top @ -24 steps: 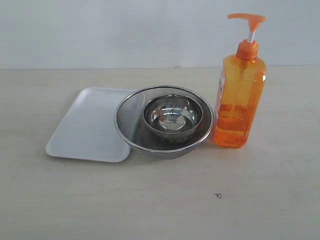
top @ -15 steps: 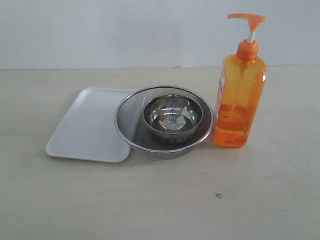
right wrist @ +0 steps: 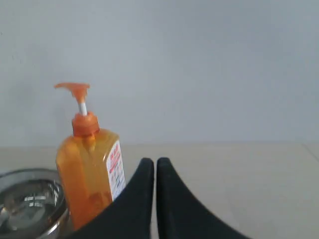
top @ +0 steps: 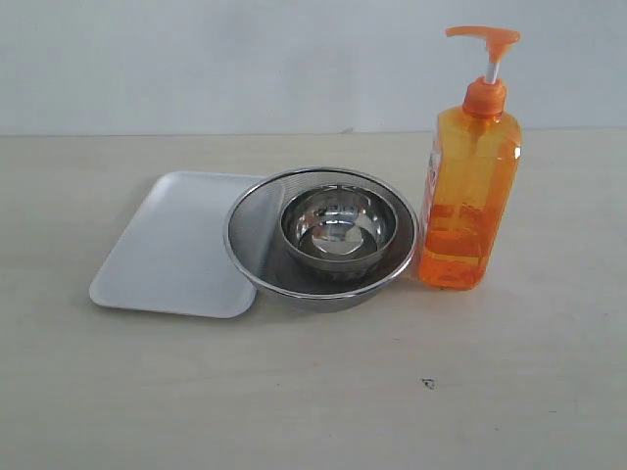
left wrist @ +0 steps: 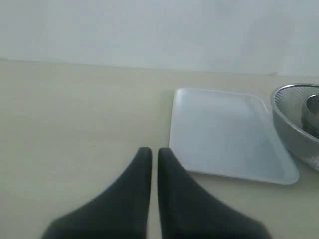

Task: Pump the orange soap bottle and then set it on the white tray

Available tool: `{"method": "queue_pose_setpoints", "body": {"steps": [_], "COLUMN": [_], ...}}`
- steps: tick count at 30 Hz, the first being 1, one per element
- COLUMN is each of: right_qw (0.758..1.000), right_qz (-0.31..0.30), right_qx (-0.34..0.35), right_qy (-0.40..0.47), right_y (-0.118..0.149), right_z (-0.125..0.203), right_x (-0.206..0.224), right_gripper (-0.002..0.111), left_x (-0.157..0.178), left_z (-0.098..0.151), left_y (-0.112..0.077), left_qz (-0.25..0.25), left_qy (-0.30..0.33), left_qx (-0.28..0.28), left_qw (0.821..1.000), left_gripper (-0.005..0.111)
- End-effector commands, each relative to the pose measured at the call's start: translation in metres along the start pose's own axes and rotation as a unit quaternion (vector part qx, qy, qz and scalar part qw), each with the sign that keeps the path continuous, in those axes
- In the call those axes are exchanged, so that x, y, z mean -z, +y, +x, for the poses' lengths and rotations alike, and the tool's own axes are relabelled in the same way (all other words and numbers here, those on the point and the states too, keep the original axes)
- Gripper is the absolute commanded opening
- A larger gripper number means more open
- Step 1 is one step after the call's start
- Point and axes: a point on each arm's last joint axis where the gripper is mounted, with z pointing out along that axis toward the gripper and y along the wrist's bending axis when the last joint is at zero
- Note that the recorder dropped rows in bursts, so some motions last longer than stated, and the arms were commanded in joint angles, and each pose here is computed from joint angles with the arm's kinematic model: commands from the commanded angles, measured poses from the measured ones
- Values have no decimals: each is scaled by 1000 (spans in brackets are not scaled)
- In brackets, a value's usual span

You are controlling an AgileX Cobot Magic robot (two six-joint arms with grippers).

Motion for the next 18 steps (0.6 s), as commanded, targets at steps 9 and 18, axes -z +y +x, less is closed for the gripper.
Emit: {"method": "queue_pose_setpoints", "body": {"steps": [9, 18], "right_qw": [991, 988], "right_qz": [16, -52], "right_qx": [-38, -49], "right_qy": [128, 140], "right_y": [-2, 21], "right_z": [2, 7], "right_x": [-72, -82], "right_gripper": [0, 0], "left_x": [0, 0], "left_z": [1, 1], "left_y": [0, 0], "left_qz": [-1, -1], "left_qy": [0, 0], "left_qx": [-1, -1], "left_qw": [1000, 1000], "left_gripper": [5, 5]}}
